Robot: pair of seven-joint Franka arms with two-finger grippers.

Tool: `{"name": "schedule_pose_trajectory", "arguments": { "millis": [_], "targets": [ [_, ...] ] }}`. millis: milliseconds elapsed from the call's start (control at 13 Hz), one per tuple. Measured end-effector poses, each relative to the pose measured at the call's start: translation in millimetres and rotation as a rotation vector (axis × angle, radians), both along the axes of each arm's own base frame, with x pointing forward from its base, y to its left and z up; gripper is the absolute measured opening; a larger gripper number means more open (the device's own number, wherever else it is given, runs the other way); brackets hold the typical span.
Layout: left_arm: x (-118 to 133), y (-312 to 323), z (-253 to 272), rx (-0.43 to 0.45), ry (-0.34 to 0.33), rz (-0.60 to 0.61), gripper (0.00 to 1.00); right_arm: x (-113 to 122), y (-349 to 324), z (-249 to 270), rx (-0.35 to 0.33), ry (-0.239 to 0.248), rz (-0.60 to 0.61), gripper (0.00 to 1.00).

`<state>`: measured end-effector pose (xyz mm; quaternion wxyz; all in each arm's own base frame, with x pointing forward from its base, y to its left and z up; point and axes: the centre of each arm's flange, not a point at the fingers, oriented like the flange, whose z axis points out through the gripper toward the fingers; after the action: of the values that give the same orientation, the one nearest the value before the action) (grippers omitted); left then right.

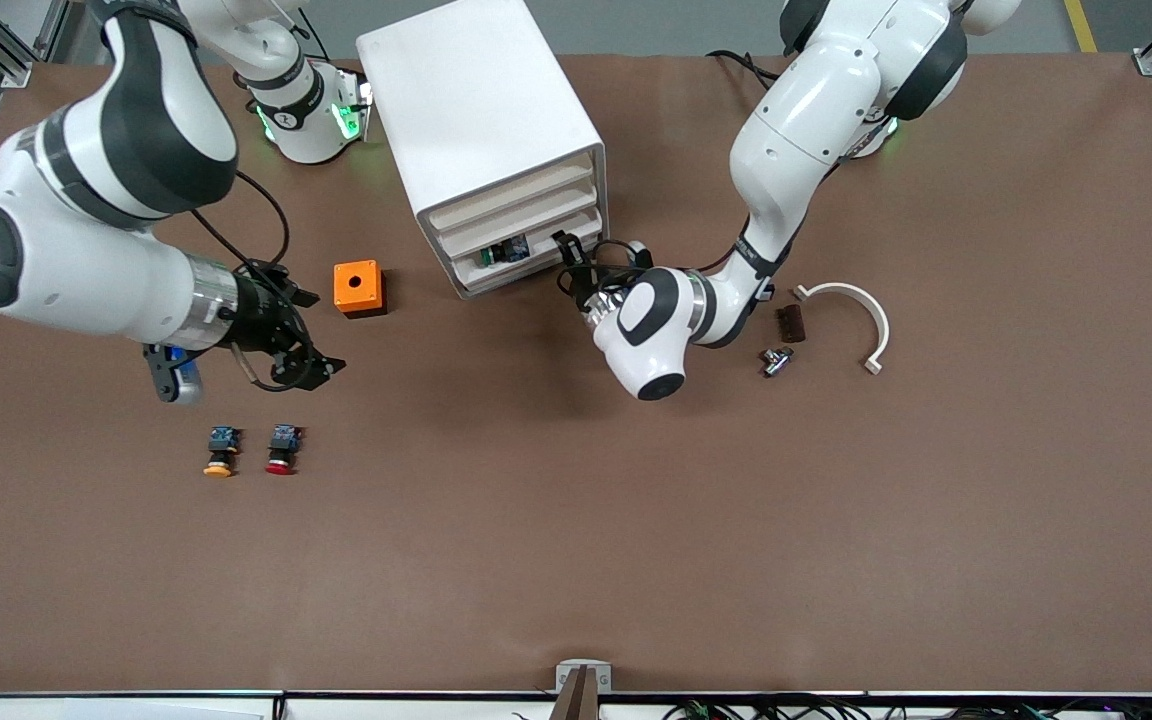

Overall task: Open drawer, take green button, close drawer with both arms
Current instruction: 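Pull the drawer open with the left gripper while the right gripper approaches, then grasp the green push button inside the drawer with the right gripper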

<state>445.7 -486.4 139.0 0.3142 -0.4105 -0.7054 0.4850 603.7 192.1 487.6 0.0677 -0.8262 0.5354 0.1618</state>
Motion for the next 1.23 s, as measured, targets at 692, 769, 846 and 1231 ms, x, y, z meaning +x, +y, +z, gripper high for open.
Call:
{"name": "schedule_pose_trajectory", "arguments": {
  "millis": [692,769,846,1231],
  "targets": [
    [83,73,9,-0.143,-0.135,0.096,0.21,-25,117,-64,-0.025,-0.063,-0.061,1.00],
    [85,75,9,-0.151,-0.145,0.093,0.32,-35,135,-78,-0.037,-0.074,-0.058,1.00],
    [87,77,9,-0.155,-0.152,0.092,0.44,-46,152,-89,-0.052,-0.083,-0.057,1.00],
    [101,88,17,-0.130,-0.217,0.045,0.99,-95,200,-135,-0.122,-0.120,-0.010,1.00]
  ]
}}
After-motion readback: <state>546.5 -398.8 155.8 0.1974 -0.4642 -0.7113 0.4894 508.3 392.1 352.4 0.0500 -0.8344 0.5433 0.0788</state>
